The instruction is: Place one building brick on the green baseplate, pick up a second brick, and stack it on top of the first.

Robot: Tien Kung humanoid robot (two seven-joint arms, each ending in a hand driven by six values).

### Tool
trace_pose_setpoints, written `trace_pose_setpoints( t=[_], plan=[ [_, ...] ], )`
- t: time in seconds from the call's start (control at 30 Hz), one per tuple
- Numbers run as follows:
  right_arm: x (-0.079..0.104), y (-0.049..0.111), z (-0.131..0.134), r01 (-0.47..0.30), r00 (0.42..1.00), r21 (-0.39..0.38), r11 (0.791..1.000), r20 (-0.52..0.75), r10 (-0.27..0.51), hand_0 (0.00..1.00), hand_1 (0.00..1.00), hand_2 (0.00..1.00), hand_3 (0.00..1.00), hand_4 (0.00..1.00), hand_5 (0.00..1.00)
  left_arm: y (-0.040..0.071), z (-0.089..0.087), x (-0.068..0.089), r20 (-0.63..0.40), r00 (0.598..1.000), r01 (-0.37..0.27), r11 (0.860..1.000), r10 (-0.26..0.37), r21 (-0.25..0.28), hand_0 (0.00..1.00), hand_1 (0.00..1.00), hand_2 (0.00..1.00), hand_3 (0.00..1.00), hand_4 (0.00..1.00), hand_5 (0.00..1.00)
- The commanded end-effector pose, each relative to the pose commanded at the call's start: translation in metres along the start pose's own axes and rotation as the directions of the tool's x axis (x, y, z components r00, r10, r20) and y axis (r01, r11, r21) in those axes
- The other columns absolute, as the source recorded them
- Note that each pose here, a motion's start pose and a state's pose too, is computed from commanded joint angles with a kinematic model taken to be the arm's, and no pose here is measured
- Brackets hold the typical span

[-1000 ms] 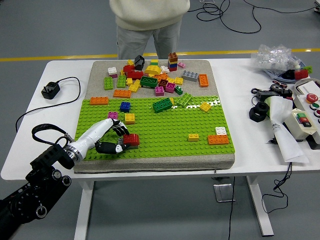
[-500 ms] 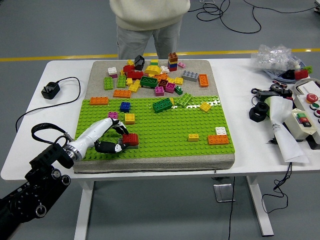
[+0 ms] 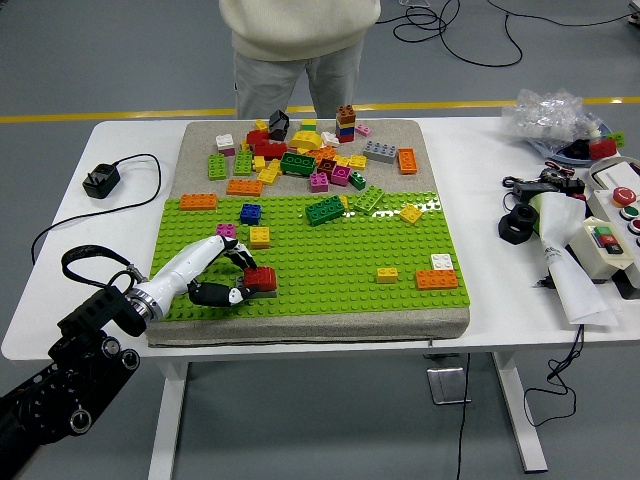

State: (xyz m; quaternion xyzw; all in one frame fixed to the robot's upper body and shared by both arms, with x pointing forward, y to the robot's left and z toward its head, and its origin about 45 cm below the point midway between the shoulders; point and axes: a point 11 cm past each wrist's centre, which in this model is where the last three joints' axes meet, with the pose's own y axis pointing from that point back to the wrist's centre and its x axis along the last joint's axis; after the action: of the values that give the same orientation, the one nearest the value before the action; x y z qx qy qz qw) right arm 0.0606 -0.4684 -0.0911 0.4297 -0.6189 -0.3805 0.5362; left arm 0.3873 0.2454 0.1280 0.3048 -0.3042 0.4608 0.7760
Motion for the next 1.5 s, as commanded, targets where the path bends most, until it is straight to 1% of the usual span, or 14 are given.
trace_pose_setpoints(
  t=[0.37, 0.4, 1.17, 1.2, 1.5],
  plan=[
    [-0.0003, 0.0000, 0.0003, 0.000, 1.000, -0.001, 1.000, -0.001, 0.000, 0.759, 0.691, 0.732, 0.698, 0.948, 0.687, -0.0001, 0.0008, -0.0001, -0.003, 1.000, 0.001, 1.000, -0.001, -0.006, 0.829, 0.656, 0.566, 0.530, 0.795, 0.186],
    [-0.0004, 0.0000, 0.0007, 0.000, 1.000, -0.001, 1.000, -0.001, 0.000, 0.759, 0.690, 0.732, 0.697, 0.948, 0.687, -0.0001, 0.0007, 0.0001, -0.003, 1.000, 0.000, 1.000, 0.000, -0.006, 0.827, 0.666, 0.576, 0.547, 0.807, 0.187],
    [-0.0009, -0.0001, 0.0006, 0.001, 1.000, -0.001, 1.000, 0.001, -0.001, 0.759, 0.691, 0.731, 0.697, 0.948, 0.687, -0.0011, 0.0025, 0.0046, -0.005, 1.000, -0.006, 1.000, 0.006, -0.014, 0.835, 0.696, 0.587, 0.553, 0.822, 0.187],
    [-0.0009, -0.0001, 0.0006, 0.001, 1.000, -0.001, 1.000, 0.001, -0.001, 0.759, 0.691, 0.732, 0.697, 0.948, 0.687, -0.0011, 0.0026, 0.0047, -0.006, 1.000, -0.006, 1.000, 0.006, -0.014, 0.843, 0.709, 0.597, 0.561, 0.840, 0.190],
    [-0.0012, -0.0001, 0.0010, 0.002, 1.000, -0.002, 1.000, 0.002, -0.002, 0.760, 0.691, 0.731, 0.697, 0.948, 0.687, 0.0000, 0.0068, 0.0083, -0.023, 1.000, -0.010, 0.999, 0.009, -0.033, 0.851, 0.712, 0.602, 0.569, 0.848, 0.184]
  ],
)
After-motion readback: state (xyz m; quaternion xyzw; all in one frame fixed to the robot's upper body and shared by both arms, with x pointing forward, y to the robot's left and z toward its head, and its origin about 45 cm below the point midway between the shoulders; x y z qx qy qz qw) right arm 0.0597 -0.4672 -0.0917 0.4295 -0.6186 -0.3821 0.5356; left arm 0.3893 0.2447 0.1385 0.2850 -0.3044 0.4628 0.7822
